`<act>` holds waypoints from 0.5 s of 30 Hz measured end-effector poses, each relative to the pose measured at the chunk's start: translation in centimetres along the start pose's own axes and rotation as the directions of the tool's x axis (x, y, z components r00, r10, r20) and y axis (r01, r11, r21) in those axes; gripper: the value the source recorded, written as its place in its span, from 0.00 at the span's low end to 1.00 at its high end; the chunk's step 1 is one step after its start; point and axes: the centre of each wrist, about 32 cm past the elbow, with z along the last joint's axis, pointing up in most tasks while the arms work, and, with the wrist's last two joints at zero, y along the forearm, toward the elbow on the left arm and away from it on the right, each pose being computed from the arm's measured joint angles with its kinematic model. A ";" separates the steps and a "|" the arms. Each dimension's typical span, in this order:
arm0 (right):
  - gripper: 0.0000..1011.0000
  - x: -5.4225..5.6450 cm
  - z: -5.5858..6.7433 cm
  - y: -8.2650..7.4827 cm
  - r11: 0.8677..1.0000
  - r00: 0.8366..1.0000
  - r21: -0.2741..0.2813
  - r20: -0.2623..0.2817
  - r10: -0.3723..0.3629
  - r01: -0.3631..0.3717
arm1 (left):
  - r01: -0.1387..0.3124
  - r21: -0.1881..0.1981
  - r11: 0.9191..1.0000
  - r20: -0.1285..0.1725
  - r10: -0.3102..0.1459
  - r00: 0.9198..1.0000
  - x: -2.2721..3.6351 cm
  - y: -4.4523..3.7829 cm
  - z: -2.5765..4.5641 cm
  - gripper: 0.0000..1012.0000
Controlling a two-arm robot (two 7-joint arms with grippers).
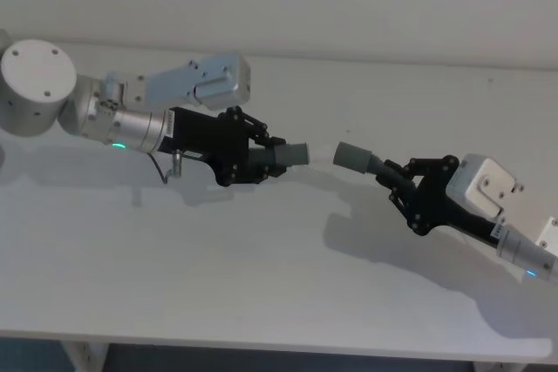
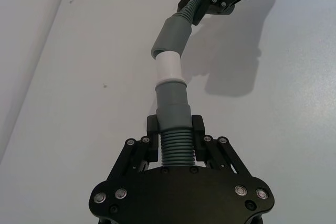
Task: Use both hands to pick up one end of the pipe from the table, align the ends, and insert them.
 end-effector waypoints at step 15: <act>0.15 0.2 -0.3 0.0 1.000 1.000 -0.014 -0.023 -0.006 0.005 | 0.006 -0.010 1.000 -0.014 -0.006 1.000 0.32 -0.12 -0.26 0.36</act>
